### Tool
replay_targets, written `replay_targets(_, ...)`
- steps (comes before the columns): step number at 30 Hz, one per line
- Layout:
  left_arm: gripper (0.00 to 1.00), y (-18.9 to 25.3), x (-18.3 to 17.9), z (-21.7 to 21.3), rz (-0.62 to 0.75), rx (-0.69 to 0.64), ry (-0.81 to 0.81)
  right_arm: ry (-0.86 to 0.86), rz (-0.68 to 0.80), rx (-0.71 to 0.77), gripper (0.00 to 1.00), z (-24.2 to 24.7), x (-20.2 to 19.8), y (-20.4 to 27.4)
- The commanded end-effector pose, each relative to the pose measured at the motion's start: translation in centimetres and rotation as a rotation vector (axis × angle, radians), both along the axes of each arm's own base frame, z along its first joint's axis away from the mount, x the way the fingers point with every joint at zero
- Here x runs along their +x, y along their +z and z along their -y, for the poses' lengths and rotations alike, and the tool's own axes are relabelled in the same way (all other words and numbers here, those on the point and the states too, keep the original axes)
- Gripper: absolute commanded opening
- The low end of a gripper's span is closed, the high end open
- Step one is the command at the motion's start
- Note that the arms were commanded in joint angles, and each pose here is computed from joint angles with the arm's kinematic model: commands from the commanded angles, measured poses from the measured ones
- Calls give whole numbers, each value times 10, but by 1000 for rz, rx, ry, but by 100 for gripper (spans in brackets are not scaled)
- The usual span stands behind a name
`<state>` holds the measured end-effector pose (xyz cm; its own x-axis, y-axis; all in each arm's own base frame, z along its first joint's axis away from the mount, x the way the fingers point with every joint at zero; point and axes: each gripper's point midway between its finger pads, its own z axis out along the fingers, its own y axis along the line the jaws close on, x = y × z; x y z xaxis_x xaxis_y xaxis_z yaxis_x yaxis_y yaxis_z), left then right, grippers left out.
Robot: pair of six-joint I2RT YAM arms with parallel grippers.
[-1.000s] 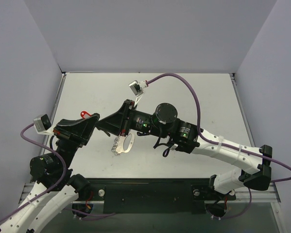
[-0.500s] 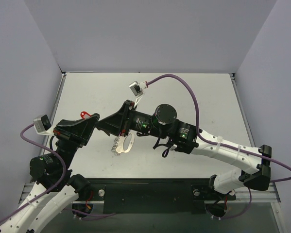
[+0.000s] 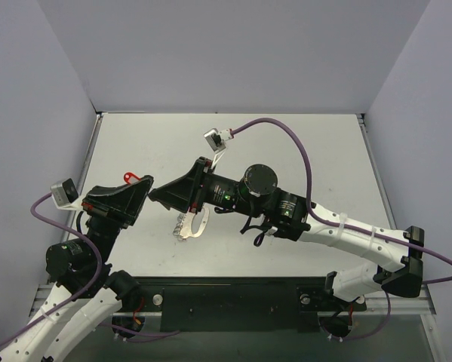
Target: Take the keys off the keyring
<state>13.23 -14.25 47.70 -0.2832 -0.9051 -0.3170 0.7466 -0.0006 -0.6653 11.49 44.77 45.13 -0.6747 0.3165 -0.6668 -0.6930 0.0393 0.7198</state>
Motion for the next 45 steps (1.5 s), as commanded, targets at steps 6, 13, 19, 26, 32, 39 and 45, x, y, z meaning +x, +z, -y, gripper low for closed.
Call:
replay_targets(6, 0, 15, -9, -8, 35, -26, 7, -8, 45, 110, 20, 15, -6, 37)
replay_targets(13, 0, 14, -9, -6, 37, -19, 0, -20, 49, 92, 18, 13, -3, 32)
replay_targets(19, 0, 14, -10, -4, 43, -13, -7, -18, 48, 71, 17, 10, -2, 30)
replay_targets(26, 0, 14, -12, -2, 52, -2, -14, -13, 48, 56, 16, 7, -2, 27)
replay_targets(32, 0, 13, -12, -2, 51, -1, -18, -7, 55, 47, 16, 5, -3, 28)
replay_targets(39, 0, 12, -12, -2, 51, -2, -19, -1, 62, 42, 16, 4, -4, 30)
replay_targets(45, 0, 12, -10, 0, 48, 6, -19, 5, 61, 32, 14, 2, -4, 28)
